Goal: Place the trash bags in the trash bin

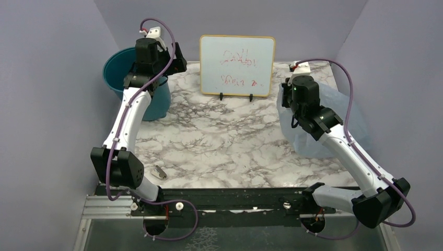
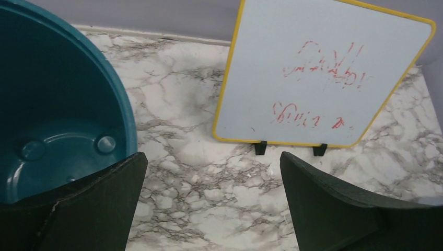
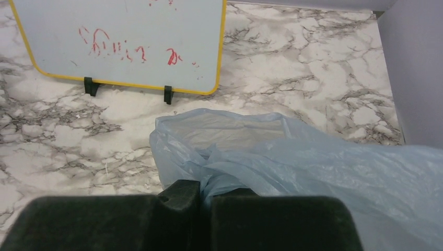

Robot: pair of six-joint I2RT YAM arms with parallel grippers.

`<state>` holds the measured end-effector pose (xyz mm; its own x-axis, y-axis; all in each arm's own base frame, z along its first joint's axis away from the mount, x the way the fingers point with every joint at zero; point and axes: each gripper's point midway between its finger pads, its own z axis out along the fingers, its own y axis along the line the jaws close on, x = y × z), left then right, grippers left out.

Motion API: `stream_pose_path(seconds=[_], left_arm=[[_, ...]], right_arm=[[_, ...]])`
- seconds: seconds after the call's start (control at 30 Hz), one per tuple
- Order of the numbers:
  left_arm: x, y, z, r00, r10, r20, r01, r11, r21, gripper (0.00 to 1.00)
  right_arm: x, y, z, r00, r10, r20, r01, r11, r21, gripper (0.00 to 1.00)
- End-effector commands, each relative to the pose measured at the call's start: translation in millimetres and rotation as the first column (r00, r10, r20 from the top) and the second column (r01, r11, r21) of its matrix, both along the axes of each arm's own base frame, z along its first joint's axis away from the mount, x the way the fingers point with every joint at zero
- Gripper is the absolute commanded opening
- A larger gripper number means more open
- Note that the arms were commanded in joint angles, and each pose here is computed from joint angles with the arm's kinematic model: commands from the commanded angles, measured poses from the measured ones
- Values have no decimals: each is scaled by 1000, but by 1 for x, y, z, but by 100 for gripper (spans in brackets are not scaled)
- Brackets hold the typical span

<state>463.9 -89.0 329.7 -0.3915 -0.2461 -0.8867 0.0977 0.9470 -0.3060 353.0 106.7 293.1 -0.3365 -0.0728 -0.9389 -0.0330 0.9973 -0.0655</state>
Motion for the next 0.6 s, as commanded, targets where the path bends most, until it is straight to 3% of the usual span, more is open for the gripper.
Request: stream_pose_path(seconds=[0.0,0.33,0.4,0.47,0.53,0.57], left_arm=[[-2,27,1,998,62,1,-62,993,101,99],[0,61,-24,982,174,-69,-155,963,219,91],[-3,63,-31,983,159,-94,-132,960,249,79],[-7,69,-43,979,160,-125,-120,953,278,75],[-10,69,-51,978,141,-151,-97,959,268,53],[-11,69,-53,979,130,-160,-86,963,257,49]], right_arm=[[4,11,8,999,41,23,-42,998,44,3],[2,16,1,998,61,5,-61,997,51,3],[1,15,1,998,59,5,-59,997,49,3],[1,13,1,998,54,6,-55,997,47,4],[0,13,0,999,52,7,-53,997,52,4],[-1,14,-2,998,55,3,-55,997,54,4]])
